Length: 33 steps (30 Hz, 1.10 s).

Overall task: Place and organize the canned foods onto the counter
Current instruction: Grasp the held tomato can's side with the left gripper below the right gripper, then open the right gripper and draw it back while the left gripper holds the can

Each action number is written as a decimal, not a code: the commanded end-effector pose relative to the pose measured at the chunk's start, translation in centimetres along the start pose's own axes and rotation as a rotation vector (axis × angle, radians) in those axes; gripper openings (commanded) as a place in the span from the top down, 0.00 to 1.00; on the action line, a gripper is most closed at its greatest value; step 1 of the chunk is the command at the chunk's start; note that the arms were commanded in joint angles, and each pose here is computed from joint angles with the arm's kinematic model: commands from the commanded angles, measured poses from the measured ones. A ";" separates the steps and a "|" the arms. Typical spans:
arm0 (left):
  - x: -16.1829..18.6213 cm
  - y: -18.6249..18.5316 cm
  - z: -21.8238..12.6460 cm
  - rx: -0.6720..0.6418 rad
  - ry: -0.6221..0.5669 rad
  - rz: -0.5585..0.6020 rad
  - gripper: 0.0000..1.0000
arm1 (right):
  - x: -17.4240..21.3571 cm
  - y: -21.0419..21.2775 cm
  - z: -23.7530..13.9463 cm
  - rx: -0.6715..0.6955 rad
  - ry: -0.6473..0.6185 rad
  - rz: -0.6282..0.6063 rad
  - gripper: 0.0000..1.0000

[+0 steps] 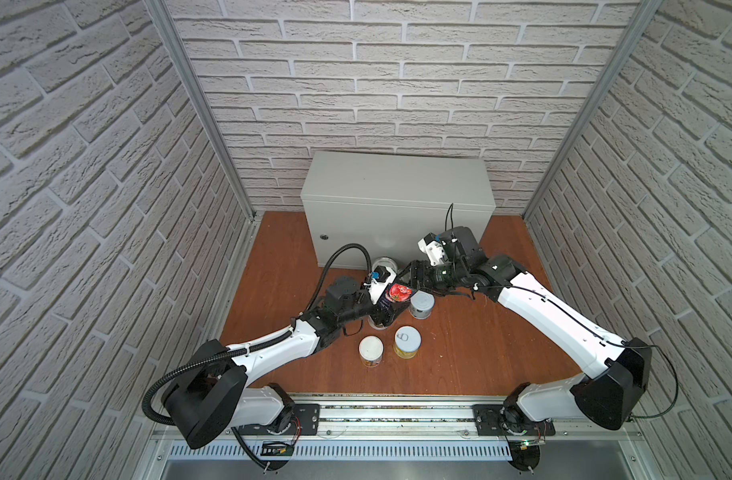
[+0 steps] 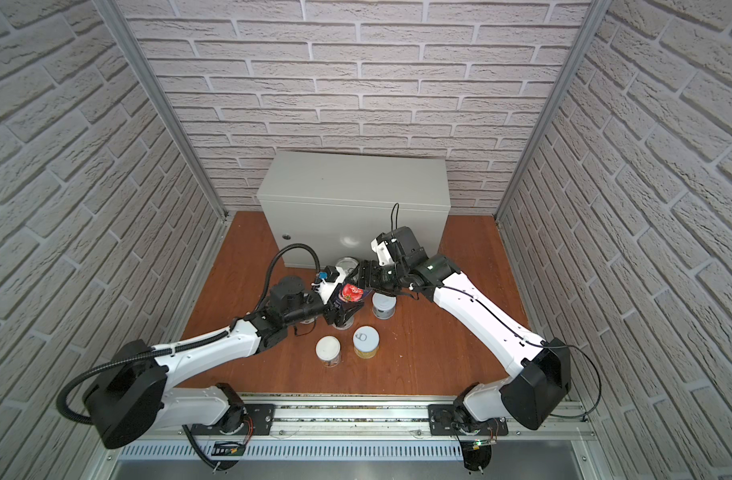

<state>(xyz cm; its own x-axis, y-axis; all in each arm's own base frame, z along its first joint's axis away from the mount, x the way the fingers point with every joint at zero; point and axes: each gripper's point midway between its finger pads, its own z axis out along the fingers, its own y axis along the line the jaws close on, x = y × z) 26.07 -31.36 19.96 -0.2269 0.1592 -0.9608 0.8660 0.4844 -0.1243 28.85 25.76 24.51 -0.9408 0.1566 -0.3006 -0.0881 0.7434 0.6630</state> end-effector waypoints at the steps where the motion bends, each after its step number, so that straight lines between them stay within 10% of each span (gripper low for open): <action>1: -3.2 1.2 0.1 -0.047 -0.097 -0.009 0.32 | -0.6 4.9 -1.6 -0.186 -0.016 -0.080 0.71; 15: -5.3 1.0 1.1 0.010 -0.089 -0.118 0.57 | -0.3 4.6 -2.4 -0.172 -0.021 -0.104 0.69; 33: -8.1 0.5 -0.1 0.020 -0.122 -0.153 0.72 | -0.5 4.4 -3.5 -0.170 -0.063 -0.116 0.17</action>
<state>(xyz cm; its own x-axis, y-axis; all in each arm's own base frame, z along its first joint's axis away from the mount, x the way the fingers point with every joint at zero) 26.62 -32.49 21.15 -0.4123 0.1347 -0.9010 0.8237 0.4777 -0.3055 29.49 25.17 25.63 -0.9186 0.1640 -0.3595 -0.1251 0.7424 0.6582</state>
